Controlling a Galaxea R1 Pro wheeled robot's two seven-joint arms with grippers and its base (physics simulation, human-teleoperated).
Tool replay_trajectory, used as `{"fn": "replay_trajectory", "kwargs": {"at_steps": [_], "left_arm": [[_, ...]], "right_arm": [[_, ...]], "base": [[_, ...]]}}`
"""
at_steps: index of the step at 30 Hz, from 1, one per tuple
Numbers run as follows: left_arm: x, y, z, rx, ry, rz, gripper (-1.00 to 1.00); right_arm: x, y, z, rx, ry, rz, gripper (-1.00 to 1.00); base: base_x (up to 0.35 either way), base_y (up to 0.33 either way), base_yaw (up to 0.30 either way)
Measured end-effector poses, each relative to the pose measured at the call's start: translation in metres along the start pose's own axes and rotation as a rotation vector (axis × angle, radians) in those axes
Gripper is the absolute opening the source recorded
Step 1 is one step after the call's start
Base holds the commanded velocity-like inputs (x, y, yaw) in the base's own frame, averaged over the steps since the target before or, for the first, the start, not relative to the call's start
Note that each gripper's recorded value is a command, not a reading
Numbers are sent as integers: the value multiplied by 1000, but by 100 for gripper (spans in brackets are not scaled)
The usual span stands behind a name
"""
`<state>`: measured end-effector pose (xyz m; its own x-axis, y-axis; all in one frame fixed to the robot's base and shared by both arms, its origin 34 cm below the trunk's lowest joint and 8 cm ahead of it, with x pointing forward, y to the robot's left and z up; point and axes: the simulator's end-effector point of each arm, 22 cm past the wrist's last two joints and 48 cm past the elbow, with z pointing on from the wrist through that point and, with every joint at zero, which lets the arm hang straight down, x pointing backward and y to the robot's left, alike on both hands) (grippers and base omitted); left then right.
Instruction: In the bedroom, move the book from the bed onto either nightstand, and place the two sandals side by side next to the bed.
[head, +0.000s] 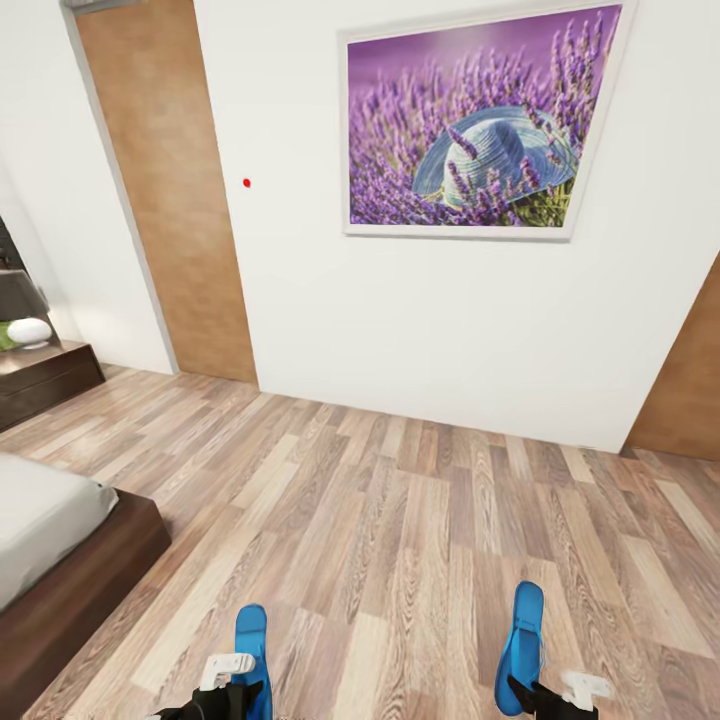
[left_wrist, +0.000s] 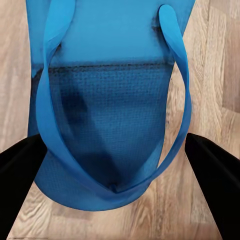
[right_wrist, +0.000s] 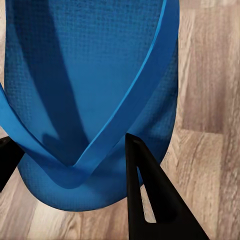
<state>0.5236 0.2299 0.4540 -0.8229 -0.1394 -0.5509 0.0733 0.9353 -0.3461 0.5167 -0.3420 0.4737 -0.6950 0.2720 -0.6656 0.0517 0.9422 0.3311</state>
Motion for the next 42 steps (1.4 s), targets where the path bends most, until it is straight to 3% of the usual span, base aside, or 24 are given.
{"fn": "replay_trajectory", "kwargs": {"at_steps": [11, 36, 40, 42], "left_arm": [[2, -1, 1, 1, 4, 0, -100], [2, -2, 1, 2, 4, 1, -100], [3, -3, 1, 4, 6, 3, -100], [3, -4, 2, 3, 8, 2, -100]], "right_arm": [[2, 0, 0, 0, 3, 0, -100], [2, 1, 0, -1, 4, 0, -100], [6, 11, 4, -15, 8, 4, -100], [25, 23, 5, -24, 40, 22, -100]], "base": [[84, -33, 240], [299, -117, 4], [288, -168, 0], [278, -186, 0]]}}
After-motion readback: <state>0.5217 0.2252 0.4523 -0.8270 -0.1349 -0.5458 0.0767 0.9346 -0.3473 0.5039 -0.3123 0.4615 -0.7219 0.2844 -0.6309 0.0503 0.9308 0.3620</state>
